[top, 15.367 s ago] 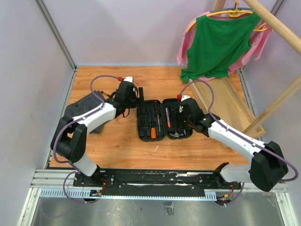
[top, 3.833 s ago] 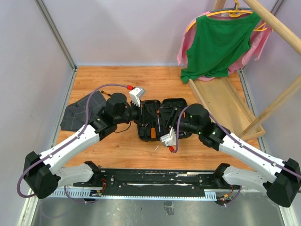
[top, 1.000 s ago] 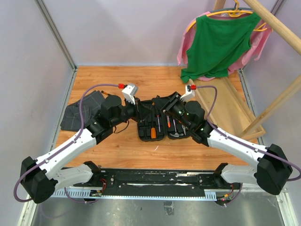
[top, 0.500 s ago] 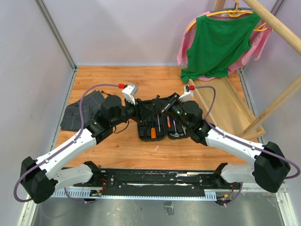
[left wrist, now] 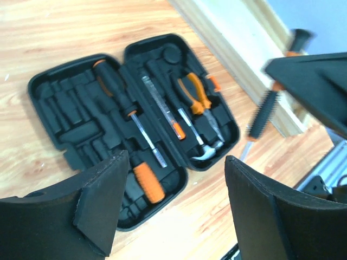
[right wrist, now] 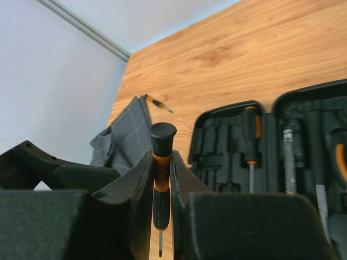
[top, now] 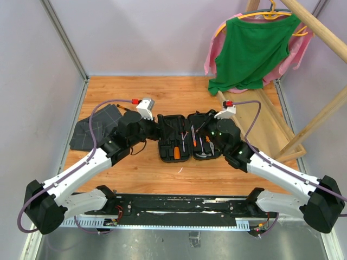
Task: Sort the tools into containers
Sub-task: Move the storage box to the center of the board.
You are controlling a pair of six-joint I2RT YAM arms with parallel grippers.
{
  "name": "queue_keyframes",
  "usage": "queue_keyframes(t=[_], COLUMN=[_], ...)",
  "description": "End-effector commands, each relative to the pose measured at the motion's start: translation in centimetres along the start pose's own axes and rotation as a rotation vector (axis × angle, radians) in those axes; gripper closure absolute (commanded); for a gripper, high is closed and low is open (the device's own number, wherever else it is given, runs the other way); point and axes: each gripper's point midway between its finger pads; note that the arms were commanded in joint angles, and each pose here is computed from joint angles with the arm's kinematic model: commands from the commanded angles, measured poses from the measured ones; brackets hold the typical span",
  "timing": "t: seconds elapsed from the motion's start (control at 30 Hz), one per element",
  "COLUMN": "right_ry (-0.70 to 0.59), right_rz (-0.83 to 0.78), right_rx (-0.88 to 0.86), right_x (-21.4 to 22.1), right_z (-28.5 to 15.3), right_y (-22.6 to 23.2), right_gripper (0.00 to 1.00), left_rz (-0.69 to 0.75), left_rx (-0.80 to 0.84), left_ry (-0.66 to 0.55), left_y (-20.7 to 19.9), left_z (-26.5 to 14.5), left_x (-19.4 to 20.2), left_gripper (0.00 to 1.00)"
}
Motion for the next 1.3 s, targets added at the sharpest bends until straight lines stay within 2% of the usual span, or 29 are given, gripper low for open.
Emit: queue_keyframes(t=[0.0, 0.27, 0.6, 0.87, 1.27], right_ry=[-0.007, -0.01, 0.026, 0.043, 0.044], right_rz=[-0.164, -0.277, -0.257, -0.247, -0.244], right_rx=[0.107, 0.195, 0.183, 0.174, 0.178], right_x=[-0.1, -1.0, 0.4, 1.1, 1.2], right_z=[-1.5, -3.3, -3.9, -3.9, -4.2], right_y=[-3.1, -5.5, -6.1, -6.1, -6.4], right_gripper=[1.0, 0.99, 0.99, 0.99, 0.99], left_rz=[-0.073, -0.143, -0.205, -0.202, -0.209], left_rx=[-0.144, -0.195, -0.21, -0.293, -0.116], left_ry=[0.01, 0.048, 0.113, 0.126, 0.219], left_y=[4.6, 9.1, 11.9, 14.4, 12.2], left_z=[0.8, 3.1, 5.9, 6.8, 8.6], left_x=[1.3, 4.0, 7.1, 8.3, 10.1], left_gripper=[0.23, 0.13, 0.12, 0.12, 0.22])
Point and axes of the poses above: each gripper's point midway between its finger pads, its own z axis out along the fingers, its own y axis along the line the jaws close on, x = y × z, and after that the axes turned 11 degrees about -z, right-handed
